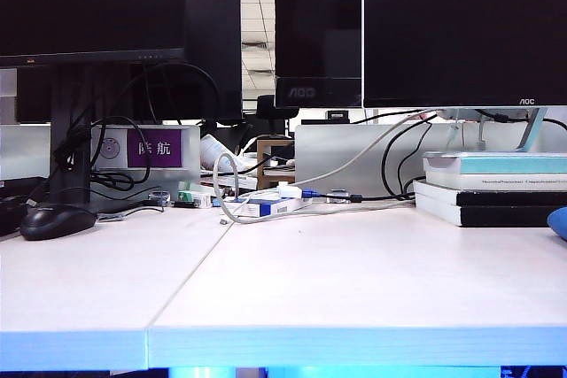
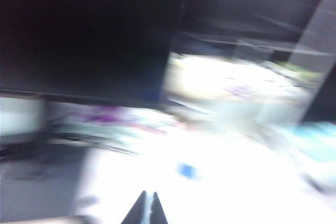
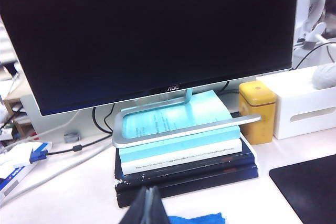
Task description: Wipe the table from right to left using the rag.
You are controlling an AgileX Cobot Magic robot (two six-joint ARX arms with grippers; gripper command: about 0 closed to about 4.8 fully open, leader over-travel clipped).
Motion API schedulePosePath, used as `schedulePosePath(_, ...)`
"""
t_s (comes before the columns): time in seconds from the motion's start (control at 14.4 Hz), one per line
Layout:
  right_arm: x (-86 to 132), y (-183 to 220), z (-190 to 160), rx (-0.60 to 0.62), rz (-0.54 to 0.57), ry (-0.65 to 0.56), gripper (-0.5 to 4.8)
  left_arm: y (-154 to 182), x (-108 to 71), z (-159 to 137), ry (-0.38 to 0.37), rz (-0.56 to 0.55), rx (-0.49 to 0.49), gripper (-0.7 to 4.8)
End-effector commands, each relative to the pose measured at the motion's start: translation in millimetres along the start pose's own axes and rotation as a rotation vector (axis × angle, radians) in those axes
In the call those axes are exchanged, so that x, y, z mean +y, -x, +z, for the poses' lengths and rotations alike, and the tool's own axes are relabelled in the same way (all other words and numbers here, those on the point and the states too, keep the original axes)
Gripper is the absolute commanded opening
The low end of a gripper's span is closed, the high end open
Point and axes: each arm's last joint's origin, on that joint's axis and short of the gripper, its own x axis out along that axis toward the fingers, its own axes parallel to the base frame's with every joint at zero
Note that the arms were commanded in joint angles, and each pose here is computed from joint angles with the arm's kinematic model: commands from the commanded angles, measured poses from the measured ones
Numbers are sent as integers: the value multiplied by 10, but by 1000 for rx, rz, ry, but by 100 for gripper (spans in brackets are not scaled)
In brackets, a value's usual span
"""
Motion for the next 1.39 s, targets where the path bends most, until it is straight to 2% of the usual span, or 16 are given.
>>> schedulePosePath(0.07,58,-138,232,55,-8,9,-5,56,-128,227,4,-317,28,-5)
schedulePosePath(0.28,142,-345,579,146,-24,41,-5,157,-224,350,17,-484,74,-5)
schedulePosePath(0.42,204,-488,804,173,-14,54,-5,229,-284,380,22,-559,95,-5)
schedulePosePath(0.63,242,-599,942,232,-24,63,-5,254,-332,309,31,-644,168,-5)
schedulePosePath(0.84,241,-671,858,331,-37,78,-5,215,-348,235,-1,-609,224,-5)
schedulePosePath(0.98,231,-727,726,460,-54,99,-5,134,-407,211,-32,-572,256,-5)
schedulePosePath(1.25,224,-840,551,639,-75,125,-5,-35,-562,147,-85,-616,311,-5)
schedulePosePath(1.39,234,-909,456,738,-43,121,-5,-74,-635,124,-137,-612,317,-5)
